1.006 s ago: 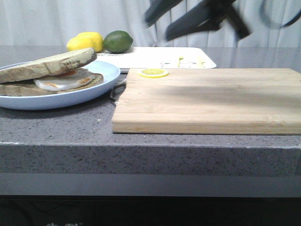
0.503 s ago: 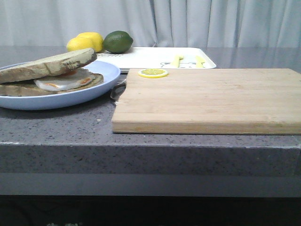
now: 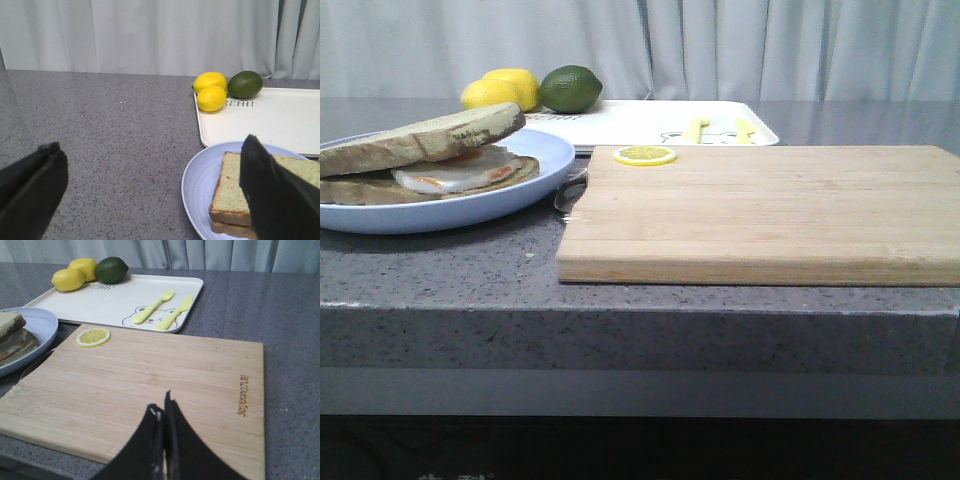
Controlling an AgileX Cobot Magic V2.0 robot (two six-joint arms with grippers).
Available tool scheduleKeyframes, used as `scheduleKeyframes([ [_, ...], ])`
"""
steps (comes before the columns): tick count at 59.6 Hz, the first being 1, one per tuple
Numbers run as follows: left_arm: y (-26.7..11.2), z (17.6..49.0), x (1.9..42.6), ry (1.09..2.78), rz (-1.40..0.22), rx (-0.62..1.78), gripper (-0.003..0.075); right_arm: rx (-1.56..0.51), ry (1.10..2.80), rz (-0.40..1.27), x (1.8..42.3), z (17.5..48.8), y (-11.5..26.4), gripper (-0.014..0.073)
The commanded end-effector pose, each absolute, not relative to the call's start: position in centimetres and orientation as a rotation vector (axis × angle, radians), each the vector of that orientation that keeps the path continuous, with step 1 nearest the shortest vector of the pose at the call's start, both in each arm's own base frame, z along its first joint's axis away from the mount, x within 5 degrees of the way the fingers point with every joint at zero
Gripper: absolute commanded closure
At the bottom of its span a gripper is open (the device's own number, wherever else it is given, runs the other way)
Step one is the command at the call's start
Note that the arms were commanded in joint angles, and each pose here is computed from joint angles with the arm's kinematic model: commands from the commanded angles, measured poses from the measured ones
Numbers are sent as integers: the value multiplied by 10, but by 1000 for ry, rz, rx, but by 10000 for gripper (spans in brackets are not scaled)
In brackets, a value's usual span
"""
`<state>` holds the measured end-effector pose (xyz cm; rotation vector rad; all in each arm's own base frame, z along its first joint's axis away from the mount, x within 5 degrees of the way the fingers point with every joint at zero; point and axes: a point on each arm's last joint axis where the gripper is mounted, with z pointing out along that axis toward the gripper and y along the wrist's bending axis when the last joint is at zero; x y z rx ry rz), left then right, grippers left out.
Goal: Place bread and move sandwich to tray
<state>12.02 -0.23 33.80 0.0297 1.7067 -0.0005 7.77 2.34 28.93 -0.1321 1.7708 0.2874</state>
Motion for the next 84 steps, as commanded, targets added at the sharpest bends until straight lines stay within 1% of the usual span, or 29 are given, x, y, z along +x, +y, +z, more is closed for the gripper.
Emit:
scheduleKeyframes([
  [1, -3, 359, 121, 1578, -18, 23, 39, -76, 1641, 259, 75, 296, 18, 662],
  [9, -3, 359, 125, 1588, -28, 15, 39, -56, 1594, 243, 73, 298, 16, 662],
  [16, -4, 361, 144, 1683, -27, 16, 39, -56, 1594, 243, 73, 298, 16, 662],
  [26, -6, 361, 203, 1931, -50, 1, 39, -56, 1595, 243, 73, 298, 16, 662],
  [32, -8, 361, 234, 2040, -52, 0, 39, -56, 1595, 243, 73, 298, 16, 662],
  [43, -10, 340, 293, 2281, -38, 34, 39, -57, 1597, 244, 73, 298, 16, 662],
  [52, -19, 323, 324, 2412, -36, 102, 39, -57, 1597, 244, 73, 298, 16, 662],
  [58, -21, 312, 339, 2472, -38, 110, 39, -57, 1597, 244, 73, 298, 16, 662],
  [65, -22, 303, 352, 2502, -38, 111, 39, -57, 1597, 244, 73, 298, 16, 662],
  [76, -23, 290, 359, 2535, -38, 112, 44, -58, 1598, 245, 73, 298, 16, 662],
  [80, -23, 288, 360, 2540, -48, 106, 73, -58, 1598, 245, 73, 298, 16, 662],
  [83, -23, 287, 360, 2542, -53, 103, 121, -58, 1598, 245, 73, 298, 16, 662],
  [84, -23, 287, 360, 2542, -53, 103, 148, -58, 1598, 245, 73, 298, 16, 662],
])
